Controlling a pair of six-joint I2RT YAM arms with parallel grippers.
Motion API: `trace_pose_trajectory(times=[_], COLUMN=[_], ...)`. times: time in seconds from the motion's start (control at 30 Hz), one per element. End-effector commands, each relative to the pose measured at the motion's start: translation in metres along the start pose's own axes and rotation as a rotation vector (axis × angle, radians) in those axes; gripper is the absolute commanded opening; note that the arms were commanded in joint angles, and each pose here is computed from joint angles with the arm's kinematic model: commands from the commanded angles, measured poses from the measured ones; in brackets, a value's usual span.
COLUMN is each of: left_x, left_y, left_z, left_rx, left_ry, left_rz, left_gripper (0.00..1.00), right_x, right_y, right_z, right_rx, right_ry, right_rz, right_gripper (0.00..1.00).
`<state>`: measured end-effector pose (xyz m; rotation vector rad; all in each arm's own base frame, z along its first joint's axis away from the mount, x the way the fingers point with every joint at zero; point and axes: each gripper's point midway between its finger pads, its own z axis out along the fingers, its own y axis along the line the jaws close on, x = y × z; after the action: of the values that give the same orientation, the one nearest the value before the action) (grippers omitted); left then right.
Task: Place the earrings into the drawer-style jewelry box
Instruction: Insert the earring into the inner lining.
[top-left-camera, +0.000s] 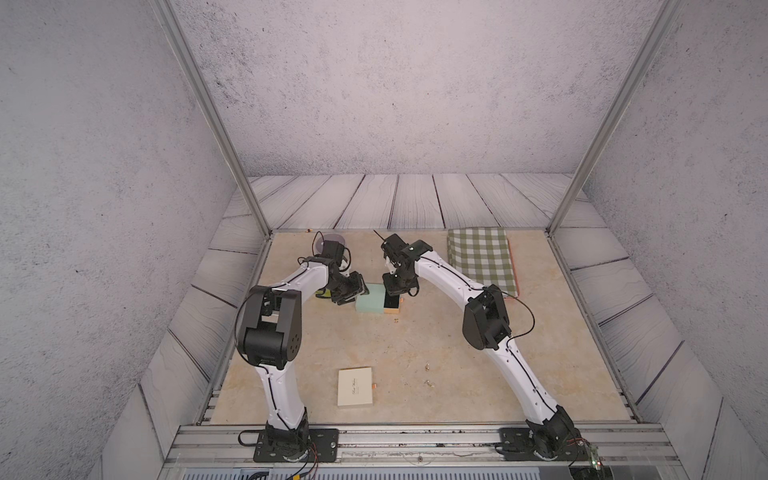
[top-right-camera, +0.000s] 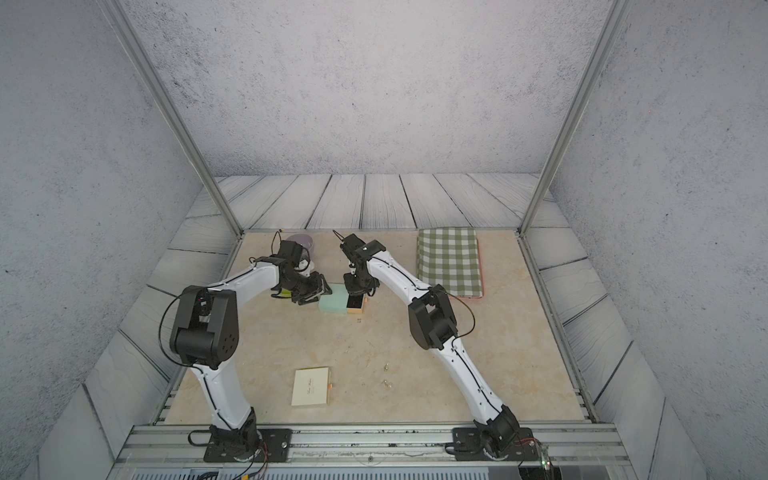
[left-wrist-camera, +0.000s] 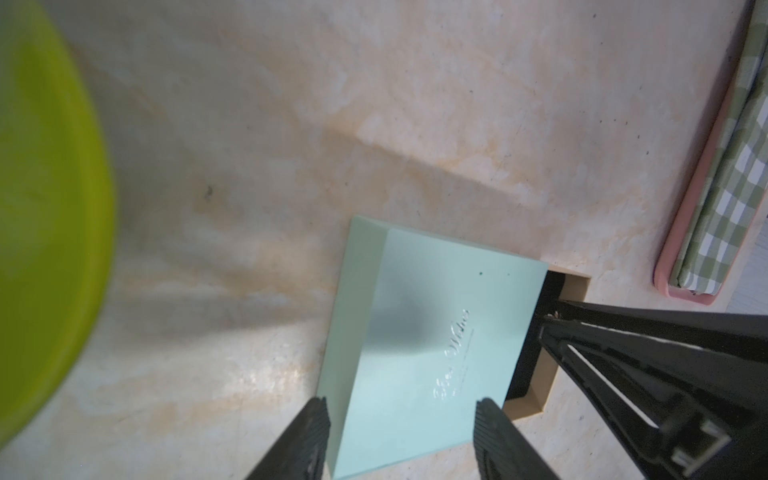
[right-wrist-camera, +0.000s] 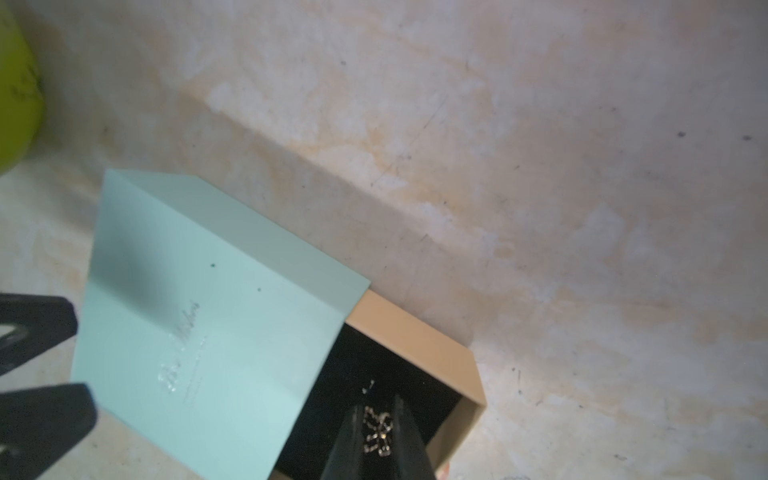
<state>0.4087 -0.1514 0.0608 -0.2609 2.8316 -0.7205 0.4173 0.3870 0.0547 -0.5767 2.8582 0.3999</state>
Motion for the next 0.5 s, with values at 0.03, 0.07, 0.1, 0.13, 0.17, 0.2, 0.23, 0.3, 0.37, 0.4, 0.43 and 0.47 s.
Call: trace_pose_trajectory(times=[0.03, 0.07, 0.1, 0.13, 0.17, 0.2, 0.23, 0.3, 0.37, 0.4, 0.43, 0.47], left_x=[0.004, 0.005, 0.005, 0.005, 0.005, 0.005, 0.005, 0.005, 0.006, 0.006, 0.006, 0.006], left_y=[-0.003, -0.003, -0.002, -0.003, -0.003, -0.003, -0.003, -0.003, -0.003, -0.003, -0.003, -0.003], left_z=[-0.006, -0.005, -0.005, -0.005, -0.005, -0.005, -0.005, -0.005, -0.005, -0.005, -0.005, -0.005], left_rx=[0.001, 0.001, 0.001, 0.003, 0.002, 0.003, 0.006, 0.006, 0.005, 0.005, 0.005, 0.007], left_ry=[0.000, 0.001, 0.002, 0.001, 0.001, 0.001, 0.001, 0.001, 0.001, 0.001, 0.001, 0.002], left_rz=[0.023, 0.023, 0.022, 0.022, 0.021, 0.021, 0.022, 0.022, 0.022, 0.022, 0.022, 0.022], left_gripper=[0.60, 0.60, 0.60, 0.60, 0.60, 0.60, 0.60, 0.60, 0.60, 0.60, 0.60, 0.60], right_x=[-0.004, -0.003, -0.003, -0.003, -0.002, -0.002, -0.002, -0.002, -0.001, 0.000, 0.001, 0.002], right_y=[0.001, 0.002, 0.001, 0.001, 0.001, 0.000, -0.001, -0.002, -0.003, -0.004, -0.005, -0.006], right_z=[0.003, 0.003, 0.004, 0.005, 0.007, 0.007, 0.008, 0.011, 0.013, 0.015, 0.017, 0.018], right_rx=[0.000, 0.000, 0.001, 0.003, 0.005, 0.005, 0.008, 0.013, 0.018, 0.024, 0.026, 0.029], right_ry=[-0.013, -0.012, -0.010, -0.009, -0.008, -0.008, -0.006, -0.003, 0.001, 0.005, 0.010, 0.015], right_rz=[0.009, 0.009, 0.010, 0.011, 0.010, 0.012, 0.013, 0.015, 0.017, 0.018, 0.020, 0.020], right_gripper=[0.14, 0.14, 0.14, 0.14, 0.14, 0.14, 0.14, 0.14, 0.14, 0.14, 0.14, 0.14])
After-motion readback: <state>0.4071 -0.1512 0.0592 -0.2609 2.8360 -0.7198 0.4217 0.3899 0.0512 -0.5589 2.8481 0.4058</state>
